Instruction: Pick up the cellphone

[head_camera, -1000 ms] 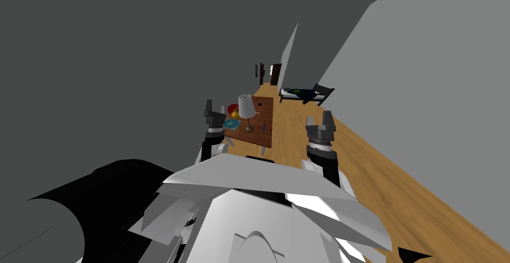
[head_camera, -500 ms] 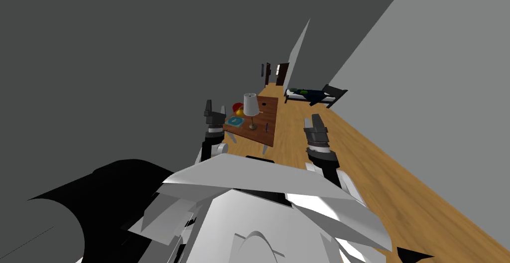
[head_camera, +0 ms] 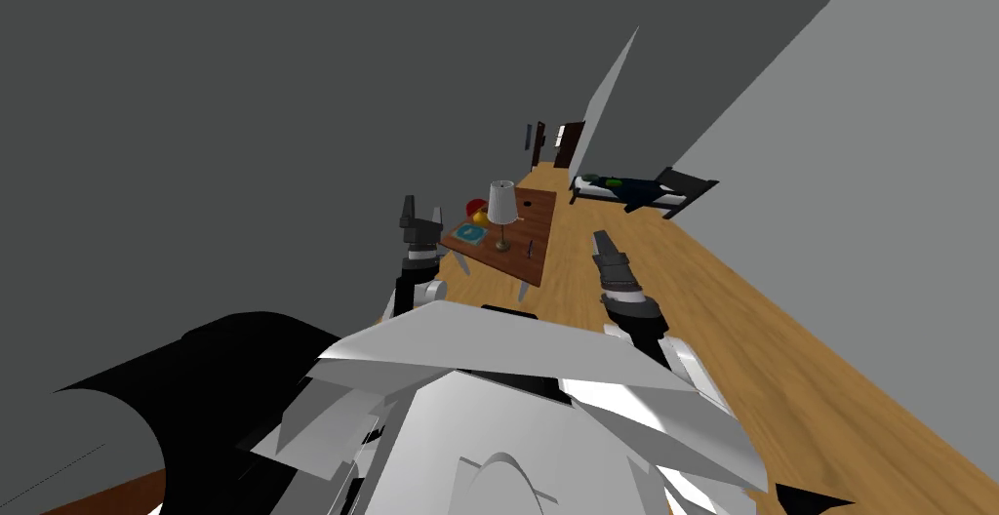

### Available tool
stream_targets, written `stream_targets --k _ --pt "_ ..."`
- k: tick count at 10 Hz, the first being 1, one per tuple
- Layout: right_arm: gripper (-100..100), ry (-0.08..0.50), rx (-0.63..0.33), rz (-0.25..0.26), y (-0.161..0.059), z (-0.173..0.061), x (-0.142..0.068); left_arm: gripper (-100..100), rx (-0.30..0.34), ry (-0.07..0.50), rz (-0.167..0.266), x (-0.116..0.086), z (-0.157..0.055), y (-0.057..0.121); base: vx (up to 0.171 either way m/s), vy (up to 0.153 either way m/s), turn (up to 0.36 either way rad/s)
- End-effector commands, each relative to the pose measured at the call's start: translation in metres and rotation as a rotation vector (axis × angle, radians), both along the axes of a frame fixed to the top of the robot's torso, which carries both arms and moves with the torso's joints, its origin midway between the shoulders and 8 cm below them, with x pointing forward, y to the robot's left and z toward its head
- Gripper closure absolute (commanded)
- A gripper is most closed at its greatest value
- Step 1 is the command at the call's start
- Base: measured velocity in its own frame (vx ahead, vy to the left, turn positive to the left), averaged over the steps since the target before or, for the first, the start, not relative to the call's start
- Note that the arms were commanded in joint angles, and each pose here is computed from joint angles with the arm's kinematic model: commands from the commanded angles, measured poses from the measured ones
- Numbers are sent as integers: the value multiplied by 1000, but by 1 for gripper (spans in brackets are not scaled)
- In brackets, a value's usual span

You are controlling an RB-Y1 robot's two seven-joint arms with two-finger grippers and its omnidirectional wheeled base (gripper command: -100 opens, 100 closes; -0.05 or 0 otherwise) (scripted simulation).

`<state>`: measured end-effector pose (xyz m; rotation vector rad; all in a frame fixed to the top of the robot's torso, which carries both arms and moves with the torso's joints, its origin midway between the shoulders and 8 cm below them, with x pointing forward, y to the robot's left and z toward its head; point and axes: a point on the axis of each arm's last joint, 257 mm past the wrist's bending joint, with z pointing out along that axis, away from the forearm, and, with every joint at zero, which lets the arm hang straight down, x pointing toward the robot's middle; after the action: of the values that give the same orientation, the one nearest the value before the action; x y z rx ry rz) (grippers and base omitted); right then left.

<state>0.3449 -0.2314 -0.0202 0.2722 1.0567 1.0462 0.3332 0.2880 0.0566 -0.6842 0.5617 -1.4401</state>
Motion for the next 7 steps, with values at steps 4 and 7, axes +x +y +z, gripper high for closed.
stream_targets --k 4,7 --pt "-100 15 -226 2 13 -23 -5 0 0 0 0 0 0 0 -62 -5 195" --pt "-100 23 -355 3 20 -38 -7 0 0 0 0 0 0 0 -57 -2 170"
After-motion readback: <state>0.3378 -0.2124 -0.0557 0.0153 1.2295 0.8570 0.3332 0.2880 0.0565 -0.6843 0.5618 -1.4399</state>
